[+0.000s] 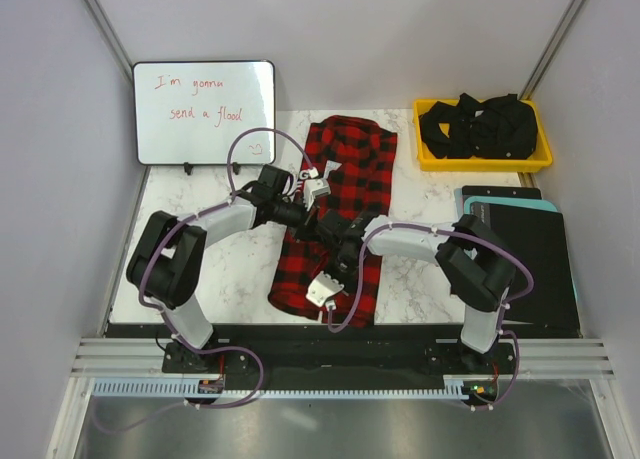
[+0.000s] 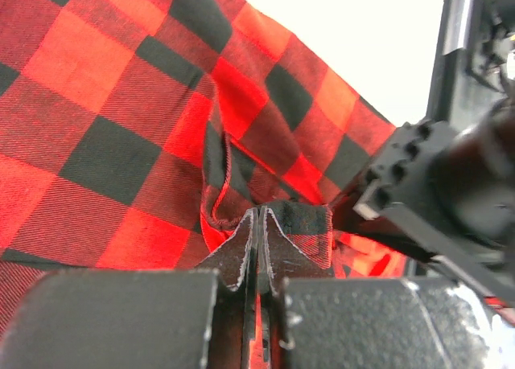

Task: Fold and stack the long sleeve shirts
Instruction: Fold the shirt

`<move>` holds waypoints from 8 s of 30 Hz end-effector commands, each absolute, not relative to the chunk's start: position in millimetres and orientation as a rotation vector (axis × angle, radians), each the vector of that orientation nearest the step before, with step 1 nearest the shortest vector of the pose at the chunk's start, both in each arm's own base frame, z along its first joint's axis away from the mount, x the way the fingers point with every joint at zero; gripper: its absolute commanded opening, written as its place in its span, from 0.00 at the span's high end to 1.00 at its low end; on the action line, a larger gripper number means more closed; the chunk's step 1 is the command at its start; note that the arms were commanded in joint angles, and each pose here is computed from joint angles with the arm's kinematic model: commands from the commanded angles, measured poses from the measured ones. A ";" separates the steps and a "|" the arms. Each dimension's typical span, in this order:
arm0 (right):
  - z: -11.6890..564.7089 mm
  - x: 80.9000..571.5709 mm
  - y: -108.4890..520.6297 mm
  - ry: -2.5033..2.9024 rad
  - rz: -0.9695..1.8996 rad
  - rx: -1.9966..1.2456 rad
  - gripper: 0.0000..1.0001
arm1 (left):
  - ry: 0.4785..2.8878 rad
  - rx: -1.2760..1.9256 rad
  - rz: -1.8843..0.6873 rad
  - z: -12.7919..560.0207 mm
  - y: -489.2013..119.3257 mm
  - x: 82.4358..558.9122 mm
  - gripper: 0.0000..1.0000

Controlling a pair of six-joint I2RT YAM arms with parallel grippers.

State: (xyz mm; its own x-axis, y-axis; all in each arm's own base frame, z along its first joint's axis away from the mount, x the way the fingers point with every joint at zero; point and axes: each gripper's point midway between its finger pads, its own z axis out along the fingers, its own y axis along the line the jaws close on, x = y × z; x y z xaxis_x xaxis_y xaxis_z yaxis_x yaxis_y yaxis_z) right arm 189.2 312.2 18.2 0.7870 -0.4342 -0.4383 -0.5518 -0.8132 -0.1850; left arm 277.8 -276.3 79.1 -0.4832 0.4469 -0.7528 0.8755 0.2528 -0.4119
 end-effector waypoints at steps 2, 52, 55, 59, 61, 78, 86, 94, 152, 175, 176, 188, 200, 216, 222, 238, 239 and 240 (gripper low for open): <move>43.2 194.6 336.4 0.757 0.517 -2.514 1.00 | 1.946 1.169 -1.214 128.3 -282.1 274.8 0.98; 21.5 441.1 234.4 2.452 0.513 -1.024 0.75 | 2.523 0.879 -1.038 63.8 -250.0 272.5 0.57; 9.3 463.8 231.7 2.469 0.455 -1.008 0.77 | 2.592 0.824 -1.030 44.6 -253.6 282.5 0.59; -6.6 489.6 222.6 2.491 0.392 -0.968 0.78 | 2.650 0.774 -1.019 21.4 -256.7 299.4 0.62; -0.8 504.0 221.2 2.460 0.369 -0.961 0.78 | 2.665 0.720 -1.011 18.2 -256.4 311.8 0.64; 231.7 405.9 217.8 1.742 0.426 -1.303 0.02 | 1.769 1.235 -0.953 201.1 -235.4 260.1 0.13; 173.4 281.0 211.6 1.533 0.543 -1.806 0.02 | 1.434 1.544 -0.907 202.5 -235.8 236.1 0.01; 86.9 178.0 201.3 1.221 0.446 -2.199 0.07 | 1.129 1.910 -0.618 93.5 -196.2 187.8 0.02; 150.3 230.9 225.0 1.390 0.286 -1.944 1.00 | 1.228 1.790 -0.669 154.3 -234.2 222.9 0.98; 65.5 451.7 224.9 1.526 0.217 -1.893 1.00 | 1.493 1.635 -0.388 81.8 -251.3 463.7 0.98; 68.4 452.4 225.3 1.529 0.217 -1.885 1.00 | 1.484 1.630 -0.385 87.6 -250.8 463.3 0.98; 104.2 454.4 217.4 1.510 0.194 -1.816 1.00 | 1.496 1.555 -0.342 124.0 -230.0 471.1 0.98; 88.1 486.1 217.3 1.611 0.153 -1.709 0.87 | 1.552 1.515 -0.333 105.6 -231.3 494.4 0.84; 128.4 405.9 229.5 1.898 0.537 -1.373 0.85 | 1.789 1.293 -0.646 127.5 -231.7 404.2 0.68; 79.9 392.1 245.3 2.007 0.590 -1.441 0.95 | 1.985 1.105 -0.815 109.9 -250.0 407.4 0.72; 73.1 444.7 264.5 1.960 0.429 -1.235 0.82 | 2.068 1.033 -0.875 90.3 -254.2 409.0 0.72; 73.3 447.7 265.9 1.962 0.425 -1.226 0.82 | 2.072 1.034 -0.872 89.1 -253.8 409.4 0.72; 68.1 451.1 265.5 1.976 0.421 -1.216 0.81 | 2.077 1.029 -0.867 88.4 -252.8 410.4 0.71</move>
State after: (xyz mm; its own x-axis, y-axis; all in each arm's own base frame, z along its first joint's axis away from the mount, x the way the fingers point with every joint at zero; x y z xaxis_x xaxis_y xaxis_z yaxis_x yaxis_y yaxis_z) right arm 416.0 253.4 52.8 -0.2597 -0.6684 -0.6970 -0.9063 0.4179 -0.0631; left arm 400.5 -246.0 74.8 -0.4847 0.4363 -0.7581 0.8383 0.4790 -0.2604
